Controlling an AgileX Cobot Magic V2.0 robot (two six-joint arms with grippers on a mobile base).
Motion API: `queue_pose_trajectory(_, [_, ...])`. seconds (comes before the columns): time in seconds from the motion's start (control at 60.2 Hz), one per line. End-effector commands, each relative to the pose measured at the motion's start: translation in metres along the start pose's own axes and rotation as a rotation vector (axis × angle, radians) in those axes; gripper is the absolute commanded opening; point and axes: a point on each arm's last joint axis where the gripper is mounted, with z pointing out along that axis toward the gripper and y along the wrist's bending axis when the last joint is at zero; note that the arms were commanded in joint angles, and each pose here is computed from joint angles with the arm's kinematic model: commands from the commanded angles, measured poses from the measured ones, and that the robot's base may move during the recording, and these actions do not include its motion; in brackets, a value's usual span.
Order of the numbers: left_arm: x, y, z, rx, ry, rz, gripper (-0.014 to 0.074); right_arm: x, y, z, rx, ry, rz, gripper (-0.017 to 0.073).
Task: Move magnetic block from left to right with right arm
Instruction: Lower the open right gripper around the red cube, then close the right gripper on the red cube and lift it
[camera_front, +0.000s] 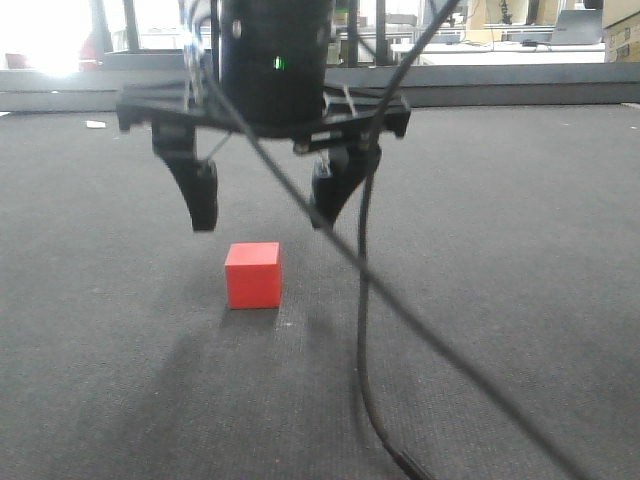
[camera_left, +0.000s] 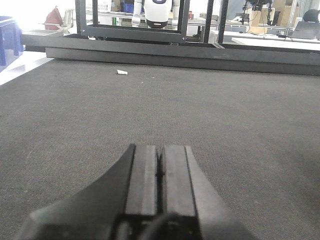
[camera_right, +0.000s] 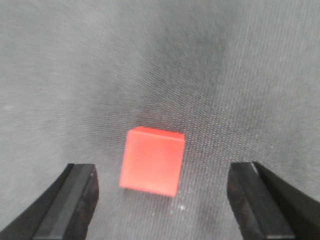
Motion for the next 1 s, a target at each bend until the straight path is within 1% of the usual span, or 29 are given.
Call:
queue_pose_trajectory(0.0, [-0.006,0.0,-0.001,0.003,-0.094,-0.004,-0.0116,-0.012,0.005,-0.022,-0.051,-0.091,-0.001,0.0623])
queue_pose_trajectory(0.116, [-0.006,0.0,-0.001,0.003,-0.094,-0.004,-0.0116,-0.012,0.007,-0.009,-0.049,-0.082,-0.006,0.0623])
queue_pose_trajectory(0.299, [-0.006,0.0,-0.001,0.003,-0.094,-0.004,-0.0115,-0.013,0.012,0.002,-0.078,-0.102,-0.009,0.0621])
queue_pose_trajectory(0.415, [-0.006,0.0,-0.001,0.003,-0.094,-0.004,-0.0116,-0.011,0.012,0.01,-0.066,-0.081,-0.007,0.061])
queue_pose_trajectory(0.499, [-0.006,0.0,-0.001,0.003,-0.094,-0.004,-0.0116,-0.009,0.011,0.012,-0.046,-0.06,-0.007,0.0538])
queue_pose_trajectory(0.548, [-0.006,0.0,-0.001,0.003,-0.094,-0.004,-0.0116,-0.009,0.01,0.013,-0.04,-0.055,-0.007,0.0467])
queue_pose_trajectory(0.598, [-0.006,0.0,-0.001,0.003,-0.094,-0.004,-0.0115,-0.009,0.01,0.012,-0.038,-0.053,-0.007,0.0369])
queue_pose_trajectory(0.681, [-0.006,0.0,-0.001,0.003,-0.094,-0.004,-0.0116,-0.009,0.01,0.01,-0.037,-0.054,-0.006,0.0238])
queue_pose_trajectory(0.748, [-0.006,0.0,-0.001,0.003,-0.094,-0.004,-0.0116,-0.01,0.01,0.006,-0.033,-0.053,-0.006,0.0159])
queue_pose_trajectory(0.798, [-0.006,0.0,-0.001,0.003,-0.094,-0.004,-0.0116,-0.012,0.01,0.001,-0.034,-0.056,-0.005,0.0137])
queue_pose_trajectory(0.864, [-0.006,0.0,-0.001,0.003,-0.094,-0.004,-0.0116,-0.016,0.01,-0.009,-0.041,-0.074,-0.01,0.013])
queue_pose_trajectory(0.98, [-0.006,0.0,-0.001,0.003,-0.094,-0.004,-0.0115,-0.025,0.001,-0.029,-0.052,-0.112,-0.024,0.013])
